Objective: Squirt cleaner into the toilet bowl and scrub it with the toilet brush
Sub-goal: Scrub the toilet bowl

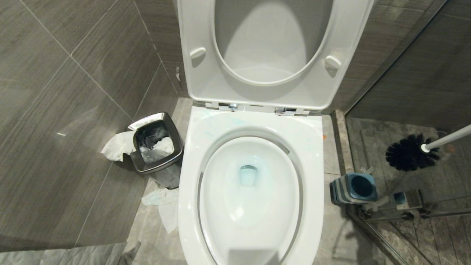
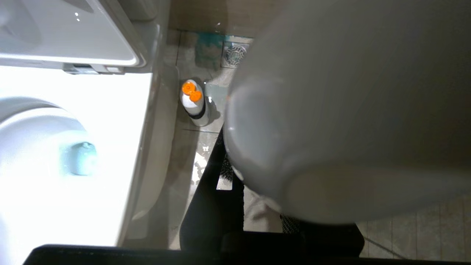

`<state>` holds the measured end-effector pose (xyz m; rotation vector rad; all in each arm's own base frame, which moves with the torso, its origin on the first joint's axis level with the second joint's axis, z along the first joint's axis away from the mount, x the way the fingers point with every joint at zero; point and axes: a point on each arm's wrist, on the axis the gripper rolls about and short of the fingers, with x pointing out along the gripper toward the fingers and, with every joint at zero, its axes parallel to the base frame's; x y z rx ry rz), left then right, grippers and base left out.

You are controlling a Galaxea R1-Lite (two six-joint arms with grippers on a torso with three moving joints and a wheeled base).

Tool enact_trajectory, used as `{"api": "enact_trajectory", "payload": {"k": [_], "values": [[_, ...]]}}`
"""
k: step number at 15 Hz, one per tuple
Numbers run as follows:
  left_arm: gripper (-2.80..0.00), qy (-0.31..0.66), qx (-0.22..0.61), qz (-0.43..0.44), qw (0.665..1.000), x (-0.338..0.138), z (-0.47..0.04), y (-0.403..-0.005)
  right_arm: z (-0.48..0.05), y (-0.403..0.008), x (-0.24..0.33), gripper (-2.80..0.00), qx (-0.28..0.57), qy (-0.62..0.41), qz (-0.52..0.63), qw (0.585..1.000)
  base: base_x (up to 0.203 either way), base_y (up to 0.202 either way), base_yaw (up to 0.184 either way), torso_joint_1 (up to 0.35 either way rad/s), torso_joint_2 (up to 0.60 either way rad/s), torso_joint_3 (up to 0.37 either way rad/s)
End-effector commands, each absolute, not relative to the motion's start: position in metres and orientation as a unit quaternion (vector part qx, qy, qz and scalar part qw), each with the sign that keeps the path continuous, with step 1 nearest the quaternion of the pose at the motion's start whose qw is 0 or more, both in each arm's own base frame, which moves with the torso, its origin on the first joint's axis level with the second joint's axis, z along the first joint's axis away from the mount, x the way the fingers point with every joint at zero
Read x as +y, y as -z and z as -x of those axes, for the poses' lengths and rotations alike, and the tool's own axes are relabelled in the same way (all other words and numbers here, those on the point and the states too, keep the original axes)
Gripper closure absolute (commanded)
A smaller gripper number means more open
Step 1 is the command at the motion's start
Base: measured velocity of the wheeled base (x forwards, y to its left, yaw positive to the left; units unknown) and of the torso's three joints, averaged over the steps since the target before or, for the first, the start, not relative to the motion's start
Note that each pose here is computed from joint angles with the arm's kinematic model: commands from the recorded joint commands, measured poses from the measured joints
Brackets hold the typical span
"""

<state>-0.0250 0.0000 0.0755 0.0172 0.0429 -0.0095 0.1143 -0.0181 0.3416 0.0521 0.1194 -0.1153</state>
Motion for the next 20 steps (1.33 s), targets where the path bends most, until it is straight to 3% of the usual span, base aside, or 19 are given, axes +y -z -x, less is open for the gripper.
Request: {"api": "enact_trajectory", "payload": {"k": [1, 14, 20], "values": [[0.0, 0.005, 0.021, -0.008, 1.0, 0.0, 0.025, -0.076, -0.117, -0.347, -0.018, 0.0, 0.058, 0.058, -0.033, 0.996, 0.0, 0.0, 0.0, 0.003, 0.0, 0.207], [0.0, 0.004, 0.023, -0.005, 1.0, 0.0, 0.025, -0.075, -0.145, -0.37, 0.012, 0.0, 0.102, -0.035, -0.059, 0.992, 0.0, 0.0, 0.0, 0.0, 0.0, 0.187], [0.0, 0.005, 0.023, -0.005, 1.0, 0.0, 0.025, -0.075, -0.193, -0.375, 0.08, 0.0, 0.128, -0.074, -0.055, 0.988, 0.0, 0.0, 0.0, 0.001, 0.0, 0.011]]}}
